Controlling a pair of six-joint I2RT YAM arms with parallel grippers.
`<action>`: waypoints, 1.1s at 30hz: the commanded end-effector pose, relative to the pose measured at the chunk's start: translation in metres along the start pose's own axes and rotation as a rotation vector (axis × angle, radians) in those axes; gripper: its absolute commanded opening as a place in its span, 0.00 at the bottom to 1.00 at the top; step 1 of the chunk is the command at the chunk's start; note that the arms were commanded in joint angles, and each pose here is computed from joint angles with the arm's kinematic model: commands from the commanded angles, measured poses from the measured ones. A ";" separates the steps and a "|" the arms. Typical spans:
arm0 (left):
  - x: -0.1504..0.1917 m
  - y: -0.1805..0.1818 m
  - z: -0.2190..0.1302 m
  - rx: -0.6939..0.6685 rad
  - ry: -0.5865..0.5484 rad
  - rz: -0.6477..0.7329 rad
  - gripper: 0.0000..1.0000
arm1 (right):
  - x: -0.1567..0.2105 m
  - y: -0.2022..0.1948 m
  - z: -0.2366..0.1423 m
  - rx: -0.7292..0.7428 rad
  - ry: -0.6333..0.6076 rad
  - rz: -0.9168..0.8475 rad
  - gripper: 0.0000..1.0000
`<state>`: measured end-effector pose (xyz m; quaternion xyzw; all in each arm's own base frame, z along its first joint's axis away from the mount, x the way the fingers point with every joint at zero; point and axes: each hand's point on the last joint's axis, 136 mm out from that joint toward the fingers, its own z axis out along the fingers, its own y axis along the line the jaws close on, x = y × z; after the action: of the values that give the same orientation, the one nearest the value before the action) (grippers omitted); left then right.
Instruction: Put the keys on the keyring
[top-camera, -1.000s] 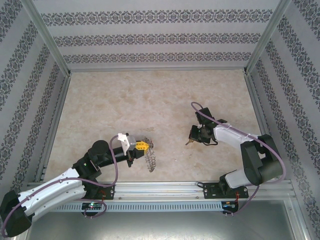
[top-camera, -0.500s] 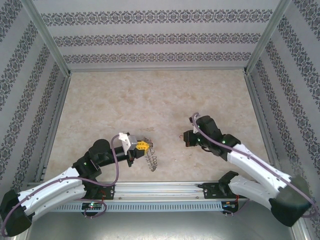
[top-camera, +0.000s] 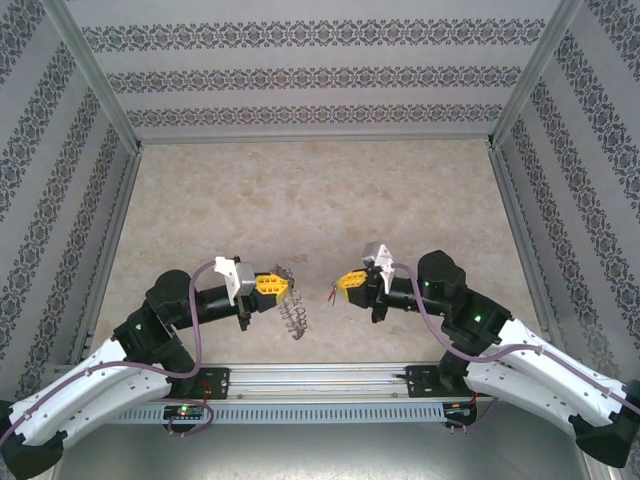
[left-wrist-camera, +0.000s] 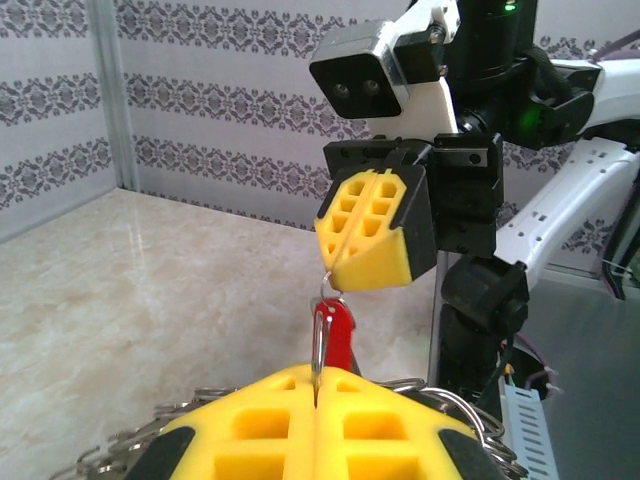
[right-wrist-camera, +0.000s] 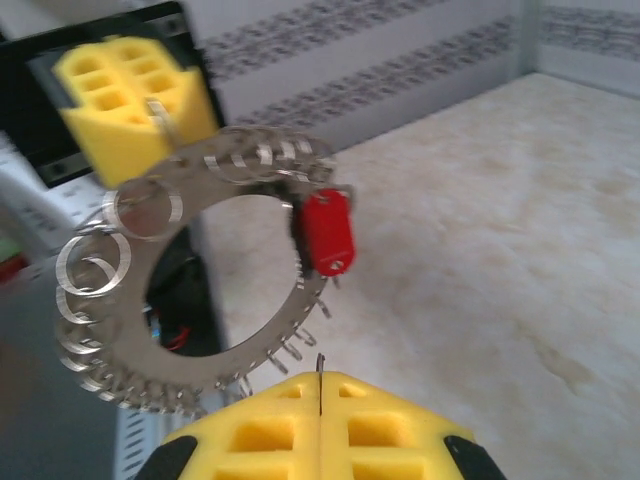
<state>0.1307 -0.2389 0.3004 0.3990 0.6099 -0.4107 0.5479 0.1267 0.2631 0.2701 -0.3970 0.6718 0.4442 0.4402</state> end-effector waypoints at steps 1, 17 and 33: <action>-0.009 -0.009 -0.004 0.047 0.028 0.047 0.00 | -0.034 0.045 -0.006 -0.220 -0.092 -0.119 0.00; -0.009 -0.010 0.007 0.084 0.045 0.150 0.00 | -0.053 0.056 0.023 -0.324 -0.117 -0.025 0.00; -0.008 -0.008 0.007 0.072 0.055 0.164 0.00 | -0.042 0.041 0.044 -0.270 -0.035 0.010 0.00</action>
<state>0.1296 -0.2503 0.2853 0.4719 0.6032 -0.3735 0.5234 0.1128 0.3233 0.2955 -0.4400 0.6125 0.5387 0.3757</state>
